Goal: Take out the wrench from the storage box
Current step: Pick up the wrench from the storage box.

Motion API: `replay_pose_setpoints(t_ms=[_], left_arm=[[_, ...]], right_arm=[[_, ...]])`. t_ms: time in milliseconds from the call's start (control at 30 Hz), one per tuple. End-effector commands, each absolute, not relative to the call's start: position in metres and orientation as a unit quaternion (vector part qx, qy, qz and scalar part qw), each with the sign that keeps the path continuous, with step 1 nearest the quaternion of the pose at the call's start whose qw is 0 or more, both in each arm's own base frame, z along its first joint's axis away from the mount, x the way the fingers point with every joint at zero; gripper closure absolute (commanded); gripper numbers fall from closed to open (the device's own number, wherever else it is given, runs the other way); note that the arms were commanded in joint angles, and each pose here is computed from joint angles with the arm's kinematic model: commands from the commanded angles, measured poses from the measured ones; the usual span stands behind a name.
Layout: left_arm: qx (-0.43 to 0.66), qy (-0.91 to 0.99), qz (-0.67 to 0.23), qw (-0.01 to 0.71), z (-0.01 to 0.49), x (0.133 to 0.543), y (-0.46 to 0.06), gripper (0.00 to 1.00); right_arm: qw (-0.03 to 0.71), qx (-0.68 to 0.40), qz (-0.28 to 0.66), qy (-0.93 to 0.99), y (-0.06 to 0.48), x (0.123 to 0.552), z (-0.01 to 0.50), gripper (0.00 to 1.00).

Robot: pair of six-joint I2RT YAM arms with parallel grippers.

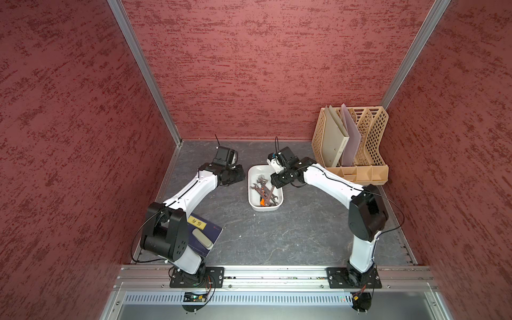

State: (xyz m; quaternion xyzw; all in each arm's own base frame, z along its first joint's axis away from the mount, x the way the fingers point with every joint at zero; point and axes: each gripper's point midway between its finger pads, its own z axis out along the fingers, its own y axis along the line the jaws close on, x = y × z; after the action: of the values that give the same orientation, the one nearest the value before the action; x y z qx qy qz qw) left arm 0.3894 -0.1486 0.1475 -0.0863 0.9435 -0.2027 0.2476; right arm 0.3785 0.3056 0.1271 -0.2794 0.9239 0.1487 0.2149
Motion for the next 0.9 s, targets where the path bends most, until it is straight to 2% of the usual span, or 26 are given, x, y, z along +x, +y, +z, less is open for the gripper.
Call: replay_pose_setpoints(t_ms=[0,233,367,433,500,700,867], left_arm=[[-0.080,0.945,-0.208,0.239,0.145,0.395,-0.147,0.60],[-0.082,0.946,-0.207,0.235,0.142,0.399,-0.143,0.60],[-0.085,0.947,-0.203,0.235,0.142,0.397,-0.140,0.59],[-0.085,0.948,-0.198,0.236,0.142,0.397,-0.138,0.59],[-0.087,0.949,-0.195,0.234,0.141,0.395,-0.136,0.59],[-0.098,0.950,-0.183,0.231,0.144,0.389,-0.129,0.59],[-0.097,0.946,-0.192,0.241,0.156,0.378,-0.127,0.57]], right_arm=[[0.180,-0.323,0.141,0.918,0.313,0.375,0.116,0.70],[0.144,-0.319,0.143,0.926,0.325,0.381,0.093,0.70],[0.143,-0.199,0.105,0.964,0.310,0.394,0.097,0.65],[0.135,-0.130,0.114,0.976,0.309,0.392,0.102,0.60],[0.122,-0.062,0.111,0.984,0.306,0.388,0.102,0.60],[0.110,0.041,0.068,0.991,0.304,0.378,0.103,0.60],[0.141,0.103,0.038,0.984,0.303,0.375,0.107,0.59]])
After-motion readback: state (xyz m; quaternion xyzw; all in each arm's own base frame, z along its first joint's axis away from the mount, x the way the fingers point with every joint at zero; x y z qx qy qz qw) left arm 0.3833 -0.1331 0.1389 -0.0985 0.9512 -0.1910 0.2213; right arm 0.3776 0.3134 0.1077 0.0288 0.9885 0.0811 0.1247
